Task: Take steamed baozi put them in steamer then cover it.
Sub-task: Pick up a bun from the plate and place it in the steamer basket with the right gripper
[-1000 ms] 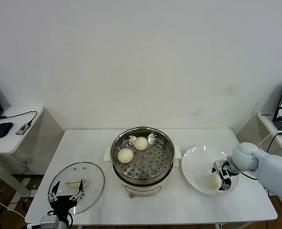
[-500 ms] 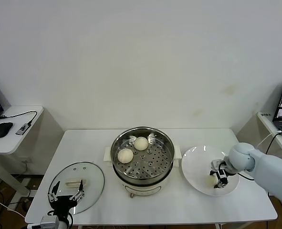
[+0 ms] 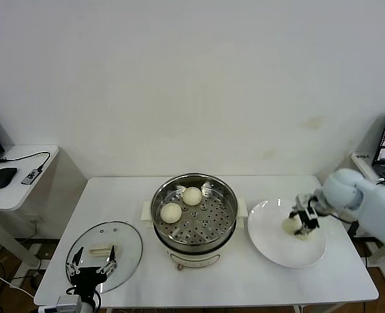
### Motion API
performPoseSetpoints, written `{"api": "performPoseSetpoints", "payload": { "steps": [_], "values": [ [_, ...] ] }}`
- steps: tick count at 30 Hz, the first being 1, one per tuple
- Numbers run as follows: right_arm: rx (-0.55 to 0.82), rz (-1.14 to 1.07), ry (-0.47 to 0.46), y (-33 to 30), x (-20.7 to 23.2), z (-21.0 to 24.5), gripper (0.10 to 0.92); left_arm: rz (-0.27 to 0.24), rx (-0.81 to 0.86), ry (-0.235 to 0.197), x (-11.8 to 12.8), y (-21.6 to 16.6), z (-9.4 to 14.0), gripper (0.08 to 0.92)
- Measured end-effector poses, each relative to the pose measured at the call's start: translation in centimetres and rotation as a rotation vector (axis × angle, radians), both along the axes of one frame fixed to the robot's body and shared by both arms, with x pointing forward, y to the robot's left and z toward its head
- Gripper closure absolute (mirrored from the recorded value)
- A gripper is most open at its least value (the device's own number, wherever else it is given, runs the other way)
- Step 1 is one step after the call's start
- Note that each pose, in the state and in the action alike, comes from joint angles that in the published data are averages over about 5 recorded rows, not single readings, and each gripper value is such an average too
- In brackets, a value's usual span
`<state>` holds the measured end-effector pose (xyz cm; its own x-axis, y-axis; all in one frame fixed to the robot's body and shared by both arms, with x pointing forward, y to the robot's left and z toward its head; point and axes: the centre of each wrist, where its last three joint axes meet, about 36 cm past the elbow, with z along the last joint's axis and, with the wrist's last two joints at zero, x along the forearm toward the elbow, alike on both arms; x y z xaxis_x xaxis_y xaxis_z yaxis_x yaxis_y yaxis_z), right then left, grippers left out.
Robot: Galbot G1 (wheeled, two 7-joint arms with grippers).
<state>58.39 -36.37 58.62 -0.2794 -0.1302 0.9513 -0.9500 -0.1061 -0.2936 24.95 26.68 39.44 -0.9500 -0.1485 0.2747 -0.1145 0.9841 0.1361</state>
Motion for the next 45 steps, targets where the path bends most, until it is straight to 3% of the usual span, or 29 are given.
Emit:
{"api": "performPoseSetpoints", "payload": {
  "steps": [8,14,29,45],
  "values": [
    [0.056,0.132,-0.118,6.0,1.9,8.0,0.469,0.007,0.000,-0.005,0.0,-0.1,0.1,0.177],
    [0.100,0.297,-0.135,12.5,2.2,9.9,0.463,0.015,0.014,-0.013,-0.1,0.1,0.1,0.177],
    [0.084,0.750,-0.069,26.2,0.3,6.3,0.462,0.026,0.029,-0.038,0.1,0.2,0.6,0.177],
    [-0.062,1.133,-0.047,30.1,-1.4,2.3,0.462,0.041,0.026,-0.041,0.1,0.3,0.6,0.177]
  ]
}}
